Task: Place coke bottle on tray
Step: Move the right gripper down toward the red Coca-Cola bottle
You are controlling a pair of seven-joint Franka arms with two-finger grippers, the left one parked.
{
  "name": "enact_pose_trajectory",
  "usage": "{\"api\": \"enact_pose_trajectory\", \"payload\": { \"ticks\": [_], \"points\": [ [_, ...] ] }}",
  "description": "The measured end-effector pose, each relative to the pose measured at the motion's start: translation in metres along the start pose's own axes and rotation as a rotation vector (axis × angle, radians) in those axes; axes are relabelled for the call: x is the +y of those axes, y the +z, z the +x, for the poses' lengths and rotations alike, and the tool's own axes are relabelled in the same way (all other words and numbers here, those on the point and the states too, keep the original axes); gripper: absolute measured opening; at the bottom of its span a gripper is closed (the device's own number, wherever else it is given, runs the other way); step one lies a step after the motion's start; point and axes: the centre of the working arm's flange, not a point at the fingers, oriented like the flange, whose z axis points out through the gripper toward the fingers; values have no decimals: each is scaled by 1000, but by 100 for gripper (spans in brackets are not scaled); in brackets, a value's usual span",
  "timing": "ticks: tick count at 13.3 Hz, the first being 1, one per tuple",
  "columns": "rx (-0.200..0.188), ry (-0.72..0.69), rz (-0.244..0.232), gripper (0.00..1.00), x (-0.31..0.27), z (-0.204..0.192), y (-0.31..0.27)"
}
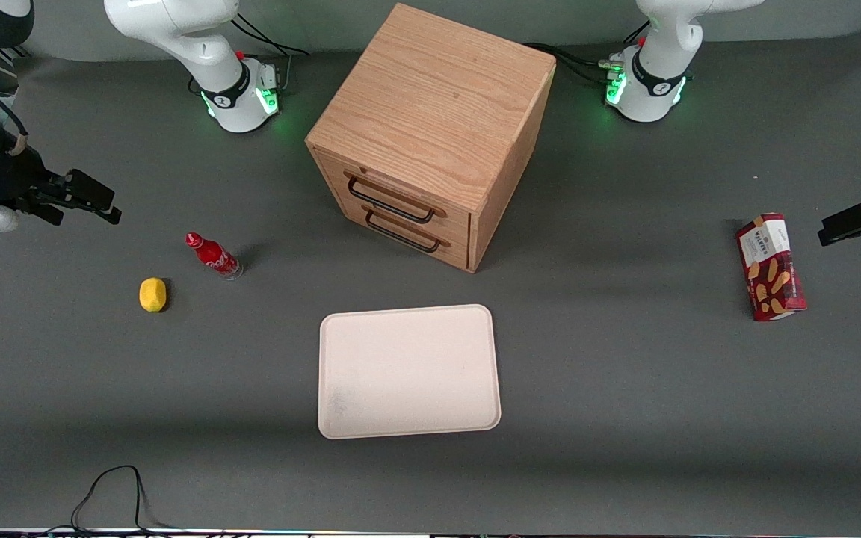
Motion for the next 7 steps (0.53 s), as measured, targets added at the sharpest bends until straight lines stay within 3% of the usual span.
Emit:
{"api": "enact_pose_trajectory", "payload": {
  "ticks": [4, 7],
  "points": [
    [-33, 1, -8, 100, -1, 6, 12],
    [-98, 2, -17, 100, -1, 5, 32]
  ]
}}
